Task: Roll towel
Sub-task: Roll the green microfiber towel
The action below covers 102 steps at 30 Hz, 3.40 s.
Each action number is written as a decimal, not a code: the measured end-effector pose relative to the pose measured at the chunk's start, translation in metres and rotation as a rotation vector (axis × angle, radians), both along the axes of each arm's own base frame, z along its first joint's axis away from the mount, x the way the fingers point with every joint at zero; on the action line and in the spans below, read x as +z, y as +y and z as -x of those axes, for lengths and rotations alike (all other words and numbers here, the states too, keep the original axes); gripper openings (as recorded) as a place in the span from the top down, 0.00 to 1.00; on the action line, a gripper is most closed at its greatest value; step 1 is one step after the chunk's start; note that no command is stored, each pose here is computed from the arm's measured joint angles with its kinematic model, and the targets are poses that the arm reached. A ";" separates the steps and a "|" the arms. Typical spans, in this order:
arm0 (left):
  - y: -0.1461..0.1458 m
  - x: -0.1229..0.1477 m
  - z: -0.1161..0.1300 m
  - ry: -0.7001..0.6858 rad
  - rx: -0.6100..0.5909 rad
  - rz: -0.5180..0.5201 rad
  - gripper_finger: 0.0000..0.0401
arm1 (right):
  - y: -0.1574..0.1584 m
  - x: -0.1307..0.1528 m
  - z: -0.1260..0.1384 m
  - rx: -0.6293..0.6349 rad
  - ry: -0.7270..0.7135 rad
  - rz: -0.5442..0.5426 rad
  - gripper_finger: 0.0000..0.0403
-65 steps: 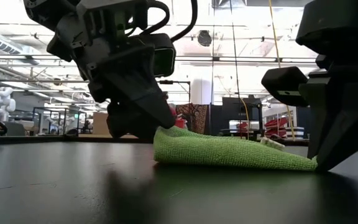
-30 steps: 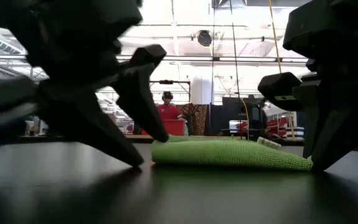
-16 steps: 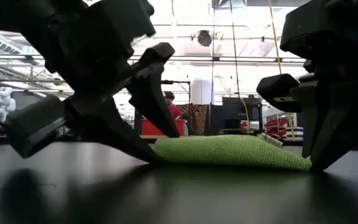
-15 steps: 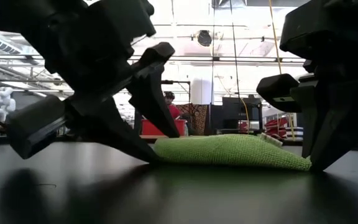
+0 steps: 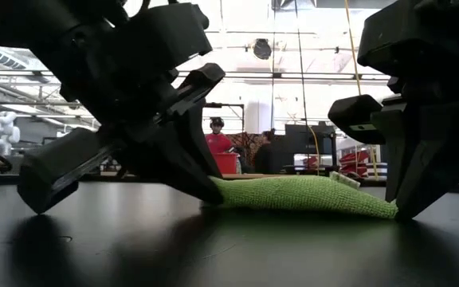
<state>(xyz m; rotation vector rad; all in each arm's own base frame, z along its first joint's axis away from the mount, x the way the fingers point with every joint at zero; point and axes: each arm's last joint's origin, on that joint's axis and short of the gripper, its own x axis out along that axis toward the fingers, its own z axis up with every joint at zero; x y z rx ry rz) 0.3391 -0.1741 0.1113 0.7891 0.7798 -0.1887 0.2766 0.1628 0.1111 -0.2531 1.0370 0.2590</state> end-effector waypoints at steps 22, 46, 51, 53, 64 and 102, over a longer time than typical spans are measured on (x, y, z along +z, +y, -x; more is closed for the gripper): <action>0.032 0.007 -0.022 0.204 0.158 0.687 0.97 | -0.010 0.033 0.008 -0.067 0.084 -0.239 1.00; 0.062 0.009 -0.035 0.321 0.364 1.074 0.97 | 0.001 0.033 0.020 -0.060 0.028 -0.060 0.59; 0.063 0.007 -0.033 0.328 0.428 1.072 0.97 | 0.020 0.036 0.035 0.024 -0.064 0.108 0.58; 0.063 0.007 -0.033 0.327 0.430 1.071 0.97 | 0.028 0.036 0.041 0.048 -0.104 0.162 0.58; 0.065 0.006 -0.033 0.298 0.467 1.039 0.97 | 0.055 0.022 0.048 0.143 -0.234 0.282 0.58; 0.067 -0.011 -0.042 0.341 0.476 1.181 0.97 | 0.036 0.005 0.021 0.238 -0.160 0.484 0.69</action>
